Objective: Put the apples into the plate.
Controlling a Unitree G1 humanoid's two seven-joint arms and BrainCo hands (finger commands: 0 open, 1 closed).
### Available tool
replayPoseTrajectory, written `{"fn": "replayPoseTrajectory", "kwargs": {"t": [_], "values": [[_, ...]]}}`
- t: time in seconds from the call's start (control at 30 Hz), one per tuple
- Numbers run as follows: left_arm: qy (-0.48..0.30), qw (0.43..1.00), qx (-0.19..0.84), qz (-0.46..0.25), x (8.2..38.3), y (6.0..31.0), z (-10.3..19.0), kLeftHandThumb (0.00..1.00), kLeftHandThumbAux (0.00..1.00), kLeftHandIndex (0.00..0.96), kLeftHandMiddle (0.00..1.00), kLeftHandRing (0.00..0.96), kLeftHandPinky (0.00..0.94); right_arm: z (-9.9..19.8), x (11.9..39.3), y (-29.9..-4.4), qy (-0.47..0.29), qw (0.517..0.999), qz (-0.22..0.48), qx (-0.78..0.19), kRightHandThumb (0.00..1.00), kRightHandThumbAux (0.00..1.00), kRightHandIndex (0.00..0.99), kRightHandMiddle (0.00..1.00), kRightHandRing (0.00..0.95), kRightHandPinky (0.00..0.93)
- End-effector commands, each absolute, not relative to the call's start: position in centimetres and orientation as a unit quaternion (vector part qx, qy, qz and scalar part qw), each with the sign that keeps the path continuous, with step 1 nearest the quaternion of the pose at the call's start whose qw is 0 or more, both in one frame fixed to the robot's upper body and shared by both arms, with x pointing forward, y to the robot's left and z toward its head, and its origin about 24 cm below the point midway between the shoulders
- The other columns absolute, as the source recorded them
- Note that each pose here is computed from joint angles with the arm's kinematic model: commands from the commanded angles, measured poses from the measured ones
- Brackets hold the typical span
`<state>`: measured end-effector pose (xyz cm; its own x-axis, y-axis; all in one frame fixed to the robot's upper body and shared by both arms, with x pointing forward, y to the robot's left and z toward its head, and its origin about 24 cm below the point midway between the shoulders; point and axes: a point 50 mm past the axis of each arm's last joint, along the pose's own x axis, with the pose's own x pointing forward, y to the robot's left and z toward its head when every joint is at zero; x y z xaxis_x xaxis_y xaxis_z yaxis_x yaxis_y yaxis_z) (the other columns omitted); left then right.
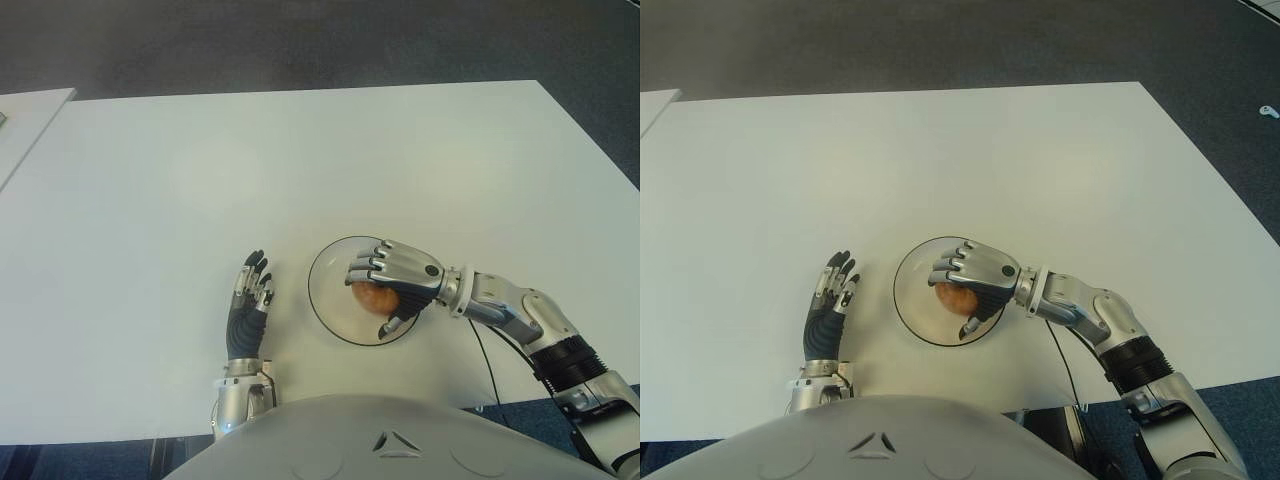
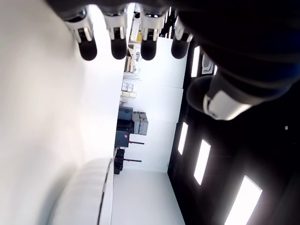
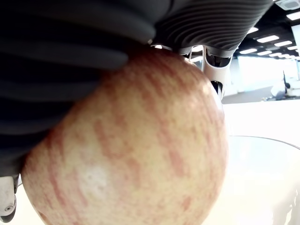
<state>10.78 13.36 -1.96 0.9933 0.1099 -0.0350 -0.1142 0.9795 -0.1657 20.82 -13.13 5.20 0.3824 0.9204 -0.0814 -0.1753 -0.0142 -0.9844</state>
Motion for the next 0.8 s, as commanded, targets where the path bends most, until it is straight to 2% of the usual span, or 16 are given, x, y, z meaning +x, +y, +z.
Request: {"fn": "replayPoseTrajectory", "kwargs": {"t": [0.03, 0.47, 0.53, 0.63, 0.67, 0.7, 0.8], "values": [[0.029, 0.995, -0.084, 0.051, 10.27, 13.19, -2.55, 0.104, 0.508, 0.06, 0.021, 0.0, 0.011, 4.94, 20.91, -12.97, -0.346, 0.607, 0.452, -0.554, 0.704, 0.716, 0.441, 0.743, 0.709, 0.668], [0.026, 0.995, -0.085, 0.052, 10.2, 13.2, -2.6, 0.105, 0.515, 0.064, 0.028, 0.0, 0.006, 4.41, 20.78, -12.52, -0.345, 0.593, 0.467, -0.558, 0.703, 0.715, 0.438, 0.718, 0.679, 0.602], [0.025, 0.995, -0.083, 0.05, 10.21, 13.18, -2.54, 0.106, 0.516, 0.064, 0.028, 0.0, 0.009, 4.36, 20.72, -12.39, -0.345, 0.593, 0.467, -0.557, 0.701, 0.715, 0.438, 0.706, 0.663, 0.575], [0.024, 0.995, -0.079, 0.048, 10.2, 13.16, -2.49, 0.105, 0.518, 0.061, 0.024, 0.0, 0.013, 4.34, 20.6, -12.24, -0.343, 0.596, 0.469, -0.554, 0.69, 0.716, 0.432, 0.617, 0.564, 0.457], [0.026, 0.996, -0.075, 0.047, 10.19, 13.17, -2.5, 0.108, 0.523, 0.061, 0.021, 0.0, 0.012, 4.44, 20.49, -12.18, -0.34, 0.599, 0.47, -0.552, 0.543, 0.661, 0.391, 0.515, 0.456, 0.366], [0.027, 0.996, -0.072, 0.046, 10.18, 13.18, -2.5, 0.103, 0.524, 0.059, 0.019, 0.0, 0.013, 4.52, 20.41, -12.15, -0.339, 0.601, 0.471, -0.55, 0.45, 0.625, 0.364, 0.448, 0.385, 0.303], [0.028, 0.996, -0.065, 0.045, 10.17, 13.17, -2.48, 0.095, 0.527, 0.056, 0.014, 0.0, 0.017, 4.7, 20.31, -12.13, -0.332, 0.604, 0.475, -0.547, 0.327, 0.573, 0.298, 0.327, 0.258, 0.188]]}}
